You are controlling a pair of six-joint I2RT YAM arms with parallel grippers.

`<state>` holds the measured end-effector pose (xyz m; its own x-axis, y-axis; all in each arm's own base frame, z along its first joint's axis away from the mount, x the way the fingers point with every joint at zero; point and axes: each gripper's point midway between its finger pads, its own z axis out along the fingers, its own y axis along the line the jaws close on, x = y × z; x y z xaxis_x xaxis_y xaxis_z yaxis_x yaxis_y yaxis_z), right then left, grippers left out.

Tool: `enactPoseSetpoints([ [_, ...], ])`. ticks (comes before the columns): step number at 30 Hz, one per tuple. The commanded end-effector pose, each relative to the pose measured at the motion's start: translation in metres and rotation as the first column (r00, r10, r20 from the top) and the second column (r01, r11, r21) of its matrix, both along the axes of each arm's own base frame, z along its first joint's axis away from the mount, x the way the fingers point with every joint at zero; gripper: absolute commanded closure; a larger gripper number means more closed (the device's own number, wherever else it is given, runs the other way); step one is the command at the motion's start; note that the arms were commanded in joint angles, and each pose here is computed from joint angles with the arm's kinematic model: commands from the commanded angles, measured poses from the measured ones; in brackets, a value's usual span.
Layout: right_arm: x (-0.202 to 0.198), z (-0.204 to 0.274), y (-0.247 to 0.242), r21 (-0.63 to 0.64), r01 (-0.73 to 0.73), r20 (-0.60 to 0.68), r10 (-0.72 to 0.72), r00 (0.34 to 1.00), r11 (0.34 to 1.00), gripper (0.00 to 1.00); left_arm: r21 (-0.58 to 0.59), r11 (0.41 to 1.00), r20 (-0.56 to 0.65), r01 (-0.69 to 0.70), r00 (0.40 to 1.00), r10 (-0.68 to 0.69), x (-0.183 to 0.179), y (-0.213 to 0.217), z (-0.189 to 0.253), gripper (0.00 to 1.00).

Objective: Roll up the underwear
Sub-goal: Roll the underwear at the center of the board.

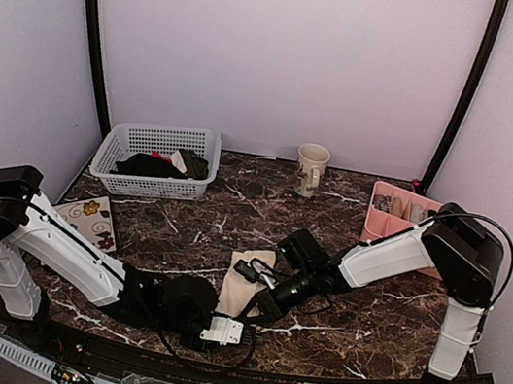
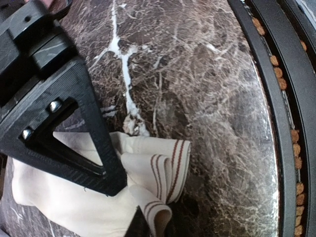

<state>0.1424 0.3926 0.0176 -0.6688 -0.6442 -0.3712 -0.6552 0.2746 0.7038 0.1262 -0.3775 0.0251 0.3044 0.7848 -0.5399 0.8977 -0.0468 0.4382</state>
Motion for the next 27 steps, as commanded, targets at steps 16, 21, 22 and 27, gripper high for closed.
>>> enactPoseSetpoints([
  [16,0.031,0.067,-0.053,0.13,0.181,0.499,-0.222,0.838,0.975,0.49,0.11,0.994,-0.679,-0.014,0.729,0.085,-0.07,0.009,0.015,1.0],
  [21,-0.001,0.083,-0.066,0.199,0.123,0.577,-0.218,0.787,0.972,0.27,0.093,0.994,-0.829,-0.051,0.549,0.106,-0.061,0.007,0.031,1.0],
  [22,-0.008,0.085,-0.066,0.207,0.103,0.593,-0.208,0.778,0.973,0.27,0.096,0.993,-0.848,-0.062,0.518,0.114,-0.056,0.006,0.032,1.0],
  [27,-0.037,0.096,-0.067,0.245,0.023,0.672,-0.187,0.717,0.969,0.29,0.108,0.991,-0.916,-0.074,0.381,0.128,-0.049,0.0,0.032,1.0],
])
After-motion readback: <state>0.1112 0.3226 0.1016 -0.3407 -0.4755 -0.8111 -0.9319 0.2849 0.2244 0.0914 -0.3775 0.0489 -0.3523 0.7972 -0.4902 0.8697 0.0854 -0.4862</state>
